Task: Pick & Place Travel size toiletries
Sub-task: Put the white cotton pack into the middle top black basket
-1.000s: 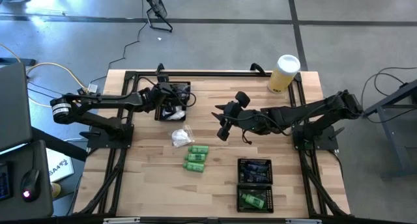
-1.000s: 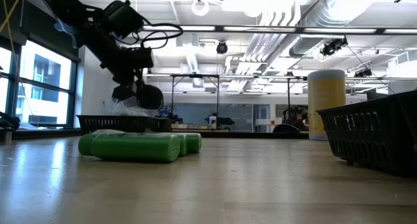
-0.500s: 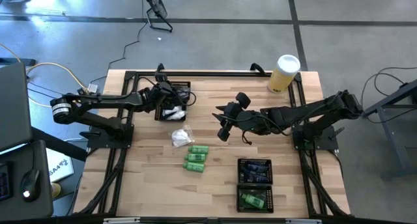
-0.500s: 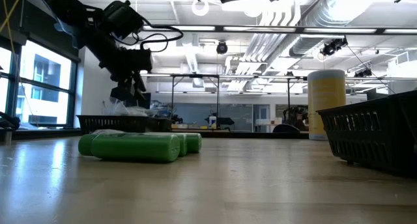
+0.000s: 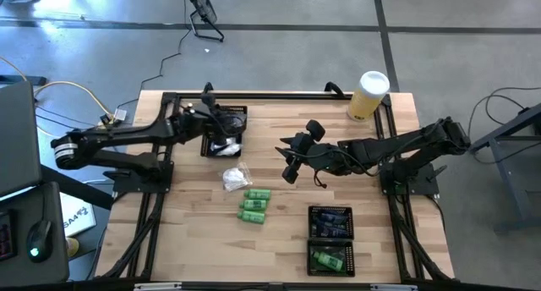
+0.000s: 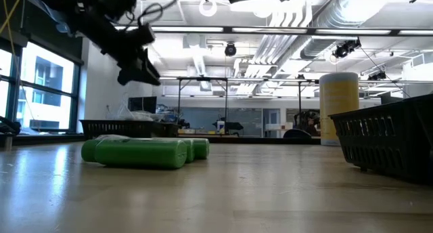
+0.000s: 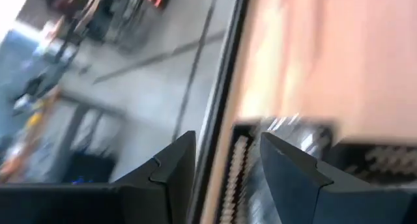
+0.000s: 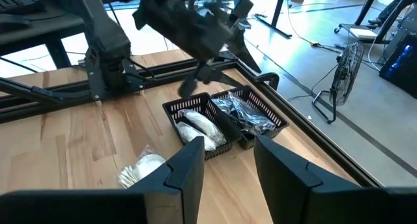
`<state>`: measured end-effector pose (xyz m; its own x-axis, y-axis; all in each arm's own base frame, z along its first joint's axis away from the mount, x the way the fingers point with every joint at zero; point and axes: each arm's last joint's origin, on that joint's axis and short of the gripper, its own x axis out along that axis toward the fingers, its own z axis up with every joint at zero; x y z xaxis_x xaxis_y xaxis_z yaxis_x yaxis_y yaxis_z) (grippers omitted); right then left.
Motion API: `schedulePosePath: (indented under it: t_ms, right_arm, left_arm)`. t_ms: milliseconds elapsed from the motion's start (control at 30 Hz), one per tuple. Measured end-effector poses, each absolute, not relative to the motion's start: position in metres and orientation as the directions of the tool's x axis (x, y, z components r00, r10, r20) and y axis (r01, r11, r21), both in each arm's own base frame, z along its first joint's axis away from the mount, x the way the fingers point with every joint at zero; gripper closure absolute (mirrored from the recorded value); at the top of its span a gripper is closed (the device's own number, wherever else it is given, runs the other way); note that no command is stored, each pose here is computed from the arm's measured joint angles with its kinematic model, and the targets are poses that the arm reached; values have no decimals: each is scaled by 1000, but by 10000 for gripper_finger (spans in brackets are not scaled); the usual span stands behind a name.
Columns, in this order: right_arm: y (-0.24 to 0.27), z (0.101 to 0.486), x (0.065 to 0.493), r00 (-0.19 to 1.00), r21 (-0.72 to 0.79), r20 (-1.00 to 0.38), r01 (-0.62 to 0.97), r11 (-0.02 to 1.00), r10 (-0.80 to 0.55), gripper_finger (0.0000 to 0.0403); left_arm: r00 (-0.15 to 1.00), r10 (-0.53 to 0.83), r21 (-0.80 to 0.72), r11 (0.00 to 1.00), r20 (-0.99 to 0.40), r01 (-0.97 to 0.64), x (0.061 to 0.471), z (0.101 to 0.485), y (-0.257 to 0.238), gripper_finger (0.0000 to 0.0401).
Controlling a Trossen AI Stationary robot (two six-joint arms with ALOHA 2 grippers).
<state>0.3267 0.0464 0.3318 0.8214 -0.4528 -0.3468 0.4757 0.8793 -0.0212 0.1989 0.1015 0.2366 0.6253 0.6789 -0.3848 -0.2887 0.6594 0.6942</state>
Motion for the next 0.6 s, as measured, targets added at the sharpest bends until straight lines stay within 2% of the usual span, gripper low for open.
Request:
schedulePosePath:
  t_ms: [133, 300, 600]
  right_arm:
    - [46, 332, 327, 821, -23, -347, 475, 880, -452, 275]
    - [46, 332, 327, 822, -23, -348, 473, 881, -451, 275]
    - [48, 331, 327, 841, 2, -362, 432, 902, -402, 275]
  left_arm:
    - [773, 499, 606, 772, -393, -191, 196, 243, 93, 235]
    - [845, 305, 510, 859, -438, -46, 196, 239, 86, 235]
    - [864, 206, 432, 902, -460, 15, 197, 237, 81, 235]
